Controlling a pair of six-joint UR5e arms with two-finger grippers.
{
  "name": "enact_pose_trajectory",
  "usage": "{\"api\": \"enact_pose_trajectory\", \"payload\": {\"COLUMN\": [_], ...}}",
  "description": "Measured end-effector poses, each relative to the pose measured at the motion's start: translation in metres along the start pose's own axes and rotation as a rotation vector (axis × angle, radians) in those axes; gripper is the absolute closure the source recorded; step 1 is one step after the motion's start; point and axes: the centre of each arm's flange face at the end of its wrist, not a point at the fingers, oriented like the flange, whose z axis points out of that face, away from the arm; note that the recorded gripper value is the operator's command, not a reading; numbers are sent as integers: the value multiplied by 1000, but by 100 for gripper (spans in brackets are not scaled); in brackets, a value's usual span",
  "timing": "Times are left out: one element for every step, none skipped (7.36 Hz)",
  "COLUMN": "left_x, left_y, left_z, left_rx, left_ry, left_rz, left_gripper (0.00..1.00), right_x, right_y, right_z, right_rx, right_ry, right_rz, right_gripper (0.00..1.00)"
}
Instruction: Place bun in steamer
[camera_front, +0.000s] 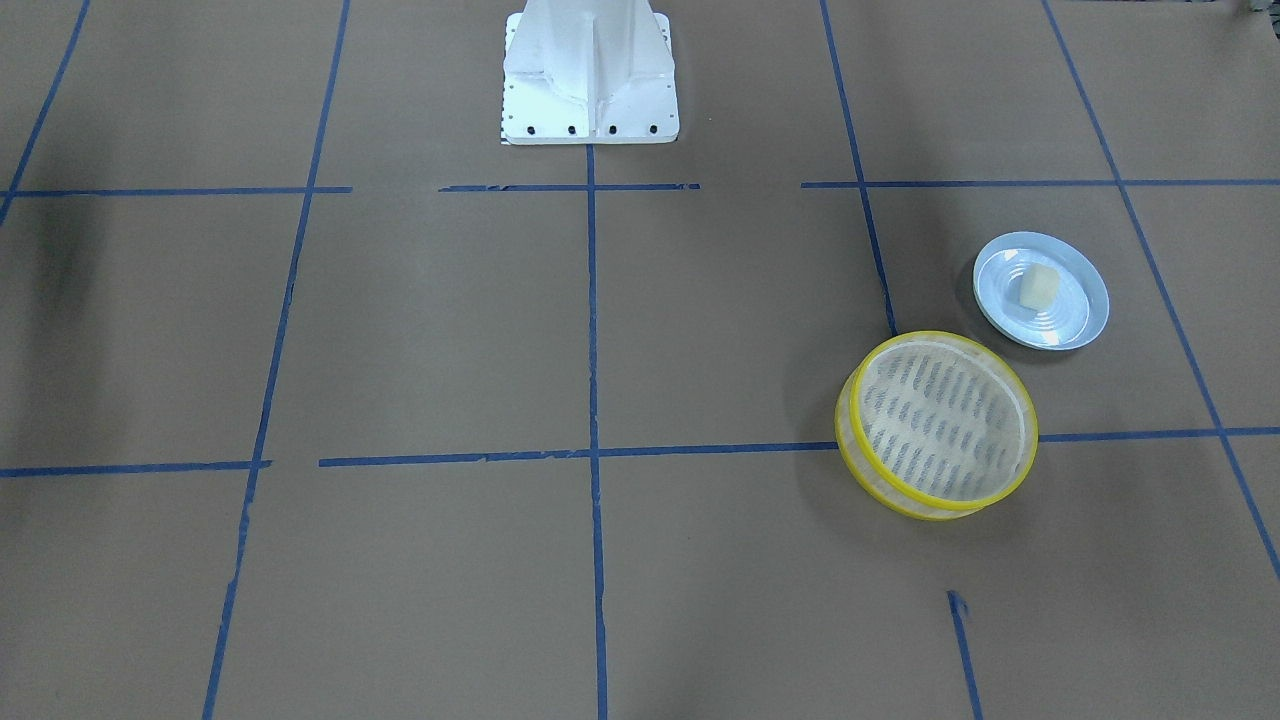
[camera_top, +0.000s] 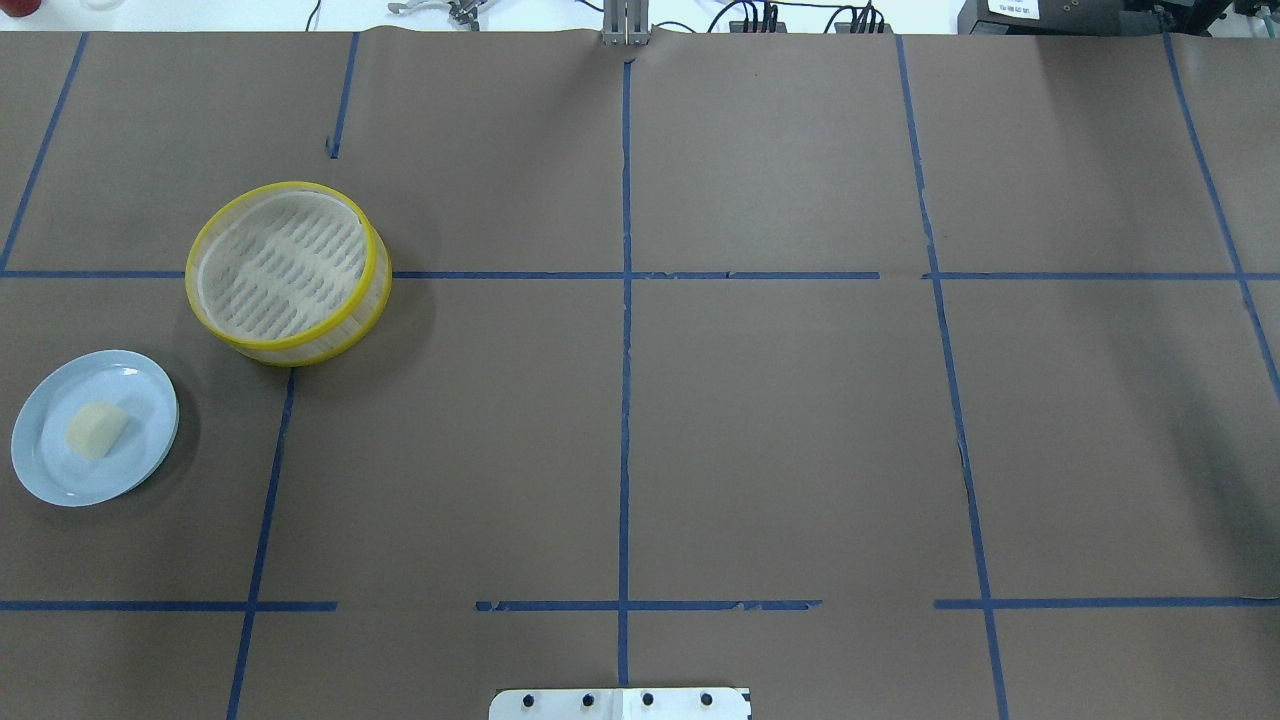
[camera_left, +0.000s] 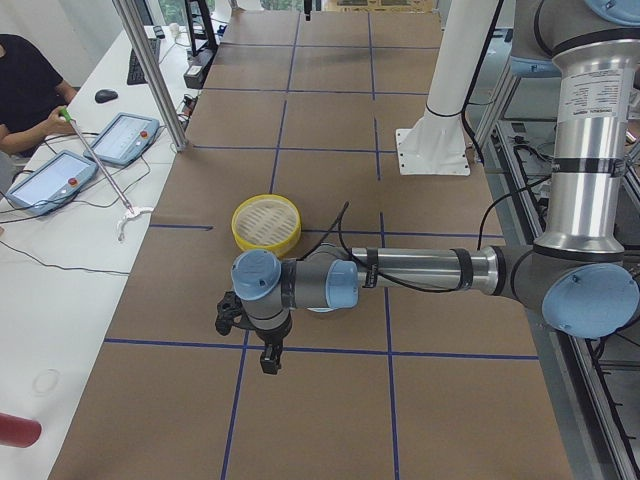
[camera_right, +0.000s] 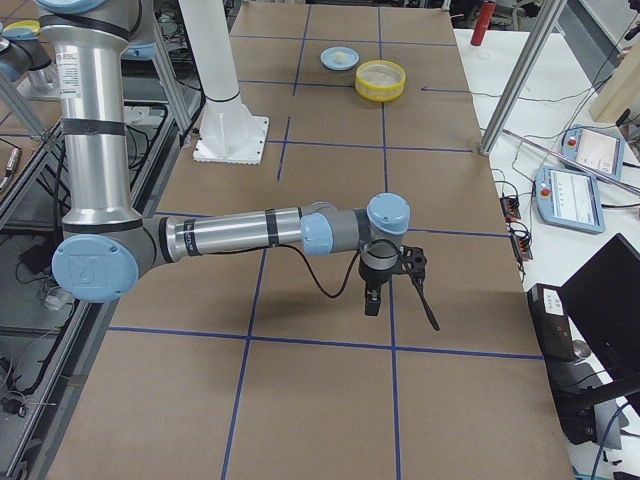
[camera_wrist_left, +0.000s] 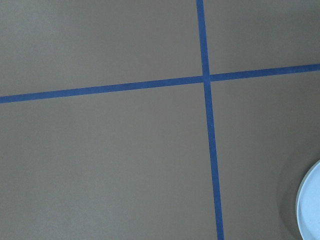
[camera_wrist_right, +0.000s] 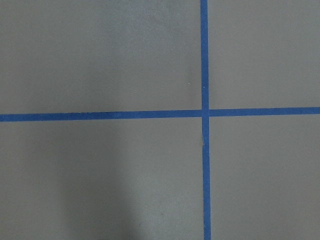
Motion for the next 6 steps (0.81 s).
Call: {"api": "enact_pose_trajectory", "payload": {"left_x": [1,3,7,15,24,35], "left_y": [-1,-3,-8,-15,-19,-22], "left_z": [-1,-3,-8,-17,-27,-38], "left_rx": [1,5,19,45,71,95], "left_ry": [-2,-4,-6,-9,-15,-21], "left_rz": [5,12,27,51,73,87], "left_gripper": [0,0,0,0,0,0], "right_x": [0,0,0,0,0,0], "right_y": [0,0,0,0,0,0], "right_z": [0,0,0,0,0,0], "right_rx": [0,0,0,0,0,0], "right_ry": [0,0,0,0,0,0], "right_rz": [0,0,0,0,0,-1], "right_gripper": [0,0,0,0,0,0]}}
